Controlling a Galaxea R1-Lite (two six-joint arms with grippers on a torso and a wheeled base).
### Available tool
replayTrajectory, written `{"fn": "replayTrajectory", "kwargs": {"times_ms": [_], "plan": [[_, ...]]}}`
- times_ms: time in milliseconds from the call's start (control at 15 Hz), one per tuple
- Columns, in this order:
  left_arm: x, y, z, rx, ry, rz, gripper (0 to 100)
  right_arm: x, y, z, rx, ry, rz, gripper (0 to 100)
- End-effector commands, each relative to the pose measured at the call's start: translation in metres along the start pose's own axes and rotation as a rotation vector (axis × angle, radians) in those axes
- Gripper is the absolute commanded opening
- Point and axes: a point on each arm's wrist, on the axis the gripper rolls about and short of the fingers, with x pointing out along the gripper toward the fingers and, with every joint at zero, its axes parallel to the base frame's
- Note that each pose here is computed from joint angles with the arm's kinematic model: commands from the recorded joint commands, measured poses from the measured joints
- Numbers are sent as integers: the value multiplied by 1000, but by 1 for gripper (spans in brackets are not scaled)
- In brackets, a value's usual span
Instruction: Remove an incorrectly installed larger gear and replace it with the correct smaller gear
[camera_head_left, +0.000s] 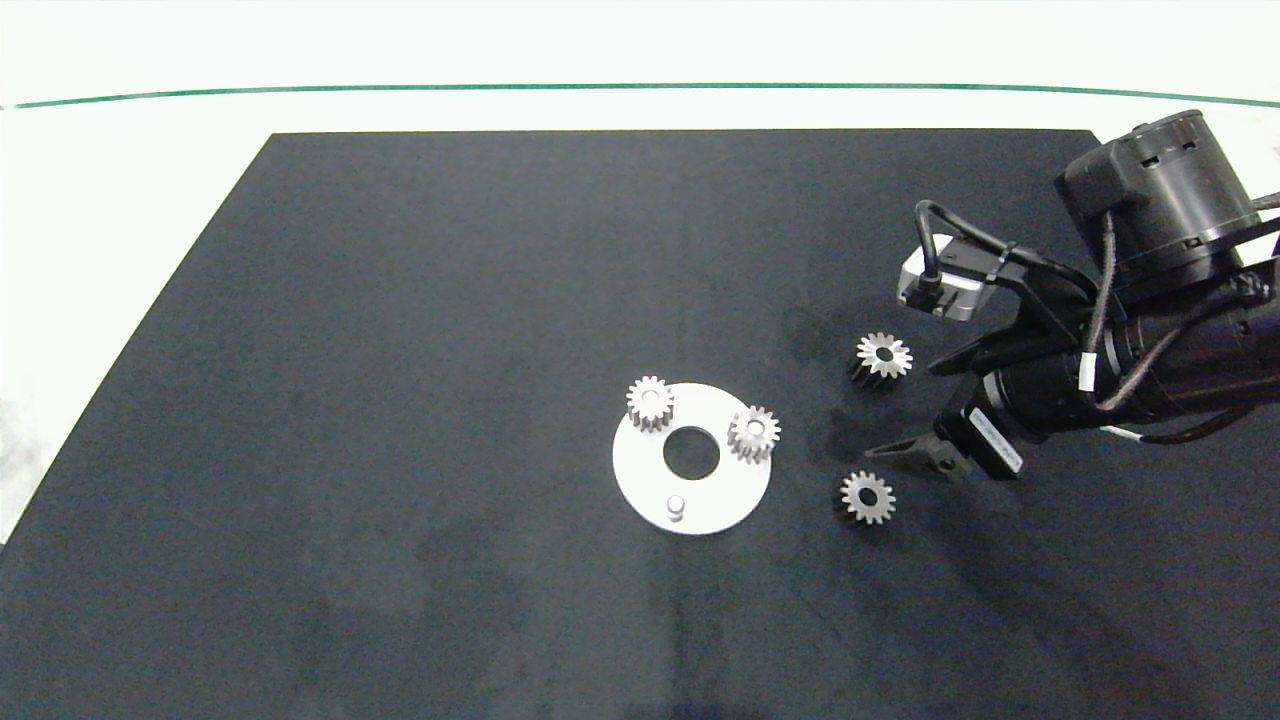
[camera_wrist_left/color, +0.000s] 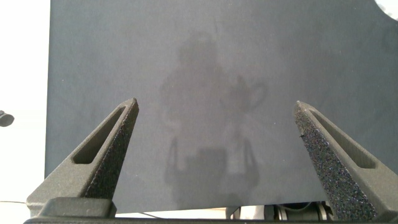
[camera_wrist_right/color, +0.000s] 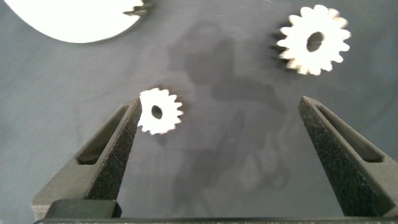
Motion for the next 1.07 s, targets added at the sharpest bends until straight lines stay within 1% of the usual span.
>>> {"fn": "replayTrajectory", "kwargs": {"times_ms": [67,400,600,667,867,1067], "plan": [[0,0,0,0,1,2,100,-5,15,1,-45,-11,34,100],[-1,0,0,6,-2,3,100,10,42,-14,-132,68,103,100],[-1,0,0,6,-6,4,100,15,45,-18,-139,91,103,100],[-2,0,-1,6,-8,4,100,18,45,-17,-139,82,93,100],[-2,0,-1,6,-11,4,100,33,46,-19,-138,92,33,100],[-3,0,-1,6,-11,4,100,41,48,-20,-137,104,48,100]]}}
